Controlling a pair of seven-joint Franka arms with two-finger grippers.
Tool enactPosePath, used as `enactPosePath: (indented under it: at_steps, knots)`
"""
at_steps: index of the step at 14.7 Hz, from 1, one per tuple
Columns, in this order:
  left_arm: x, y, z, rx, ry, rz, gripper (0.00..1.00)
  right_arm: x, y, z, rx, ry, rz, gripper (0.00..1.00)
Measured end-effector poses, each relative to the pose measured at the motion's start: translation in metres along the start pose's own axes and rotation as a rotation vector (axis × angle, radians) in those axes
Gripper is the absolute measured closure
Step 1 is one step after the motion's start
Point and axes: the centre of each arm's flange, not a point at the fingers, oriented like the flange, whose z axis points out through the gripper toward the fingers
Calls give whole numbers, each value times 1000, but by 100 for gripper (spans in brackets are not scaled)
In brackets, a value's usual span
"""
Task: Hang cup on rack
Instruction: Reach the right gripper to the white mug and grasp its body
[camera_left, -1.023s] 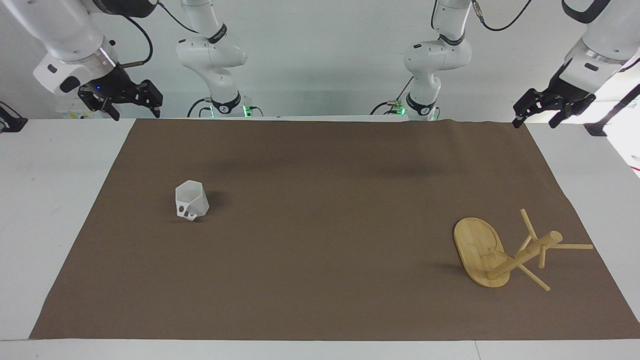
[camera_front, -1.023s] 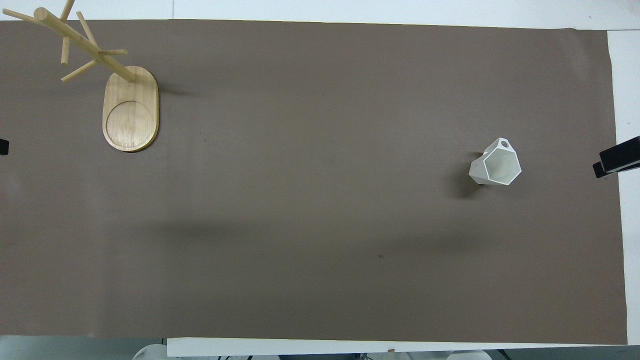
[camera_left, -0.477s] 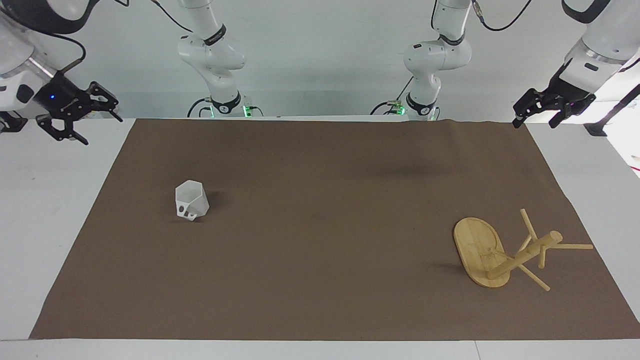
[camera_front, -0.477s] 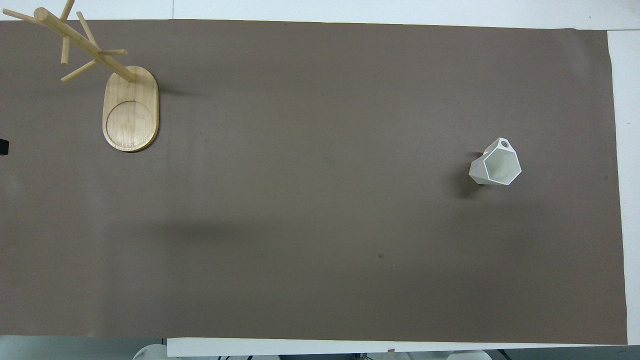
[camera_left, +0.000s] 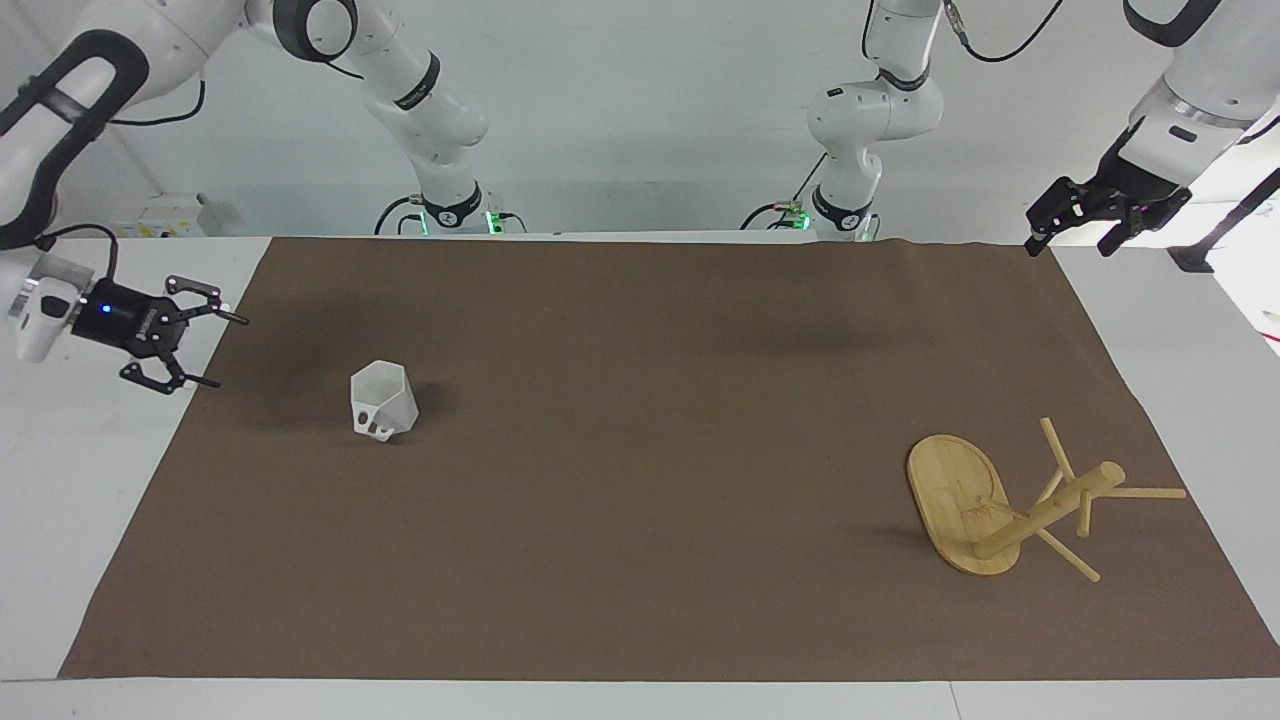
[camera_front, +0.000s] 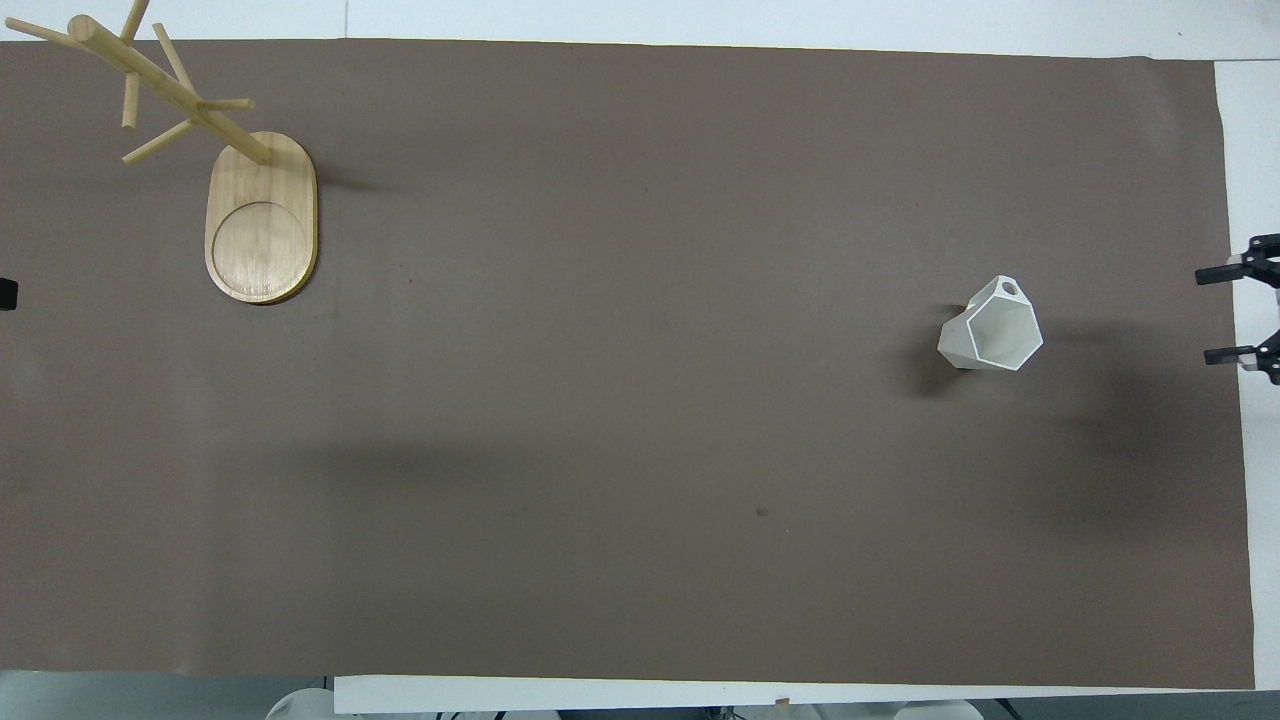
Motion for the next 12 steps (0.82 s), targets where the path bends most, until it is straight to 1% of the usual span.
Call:
enactPosePath:
  at_steps: [2,4,5,7,9,12]
  knots:
    - [0,0,0,0,0,0,0,-41,11,41,17,144,-76,0]
    - [0,0,0,0,0,0,0,-69,18,83,23,255,-138,0]
    - [0,0,0,0,0,0,0,-77,22,102,24,297,-163,0]
    - [0,0,0,0,0,0,0,-81,25,132,27,341,-225,0]
    - [0,0,0,0,0,0,0,-73,24,156,23,383,-300,0]
    - [0,0,0,0,0,0,0,-68,20,174,35,401,-344,0]
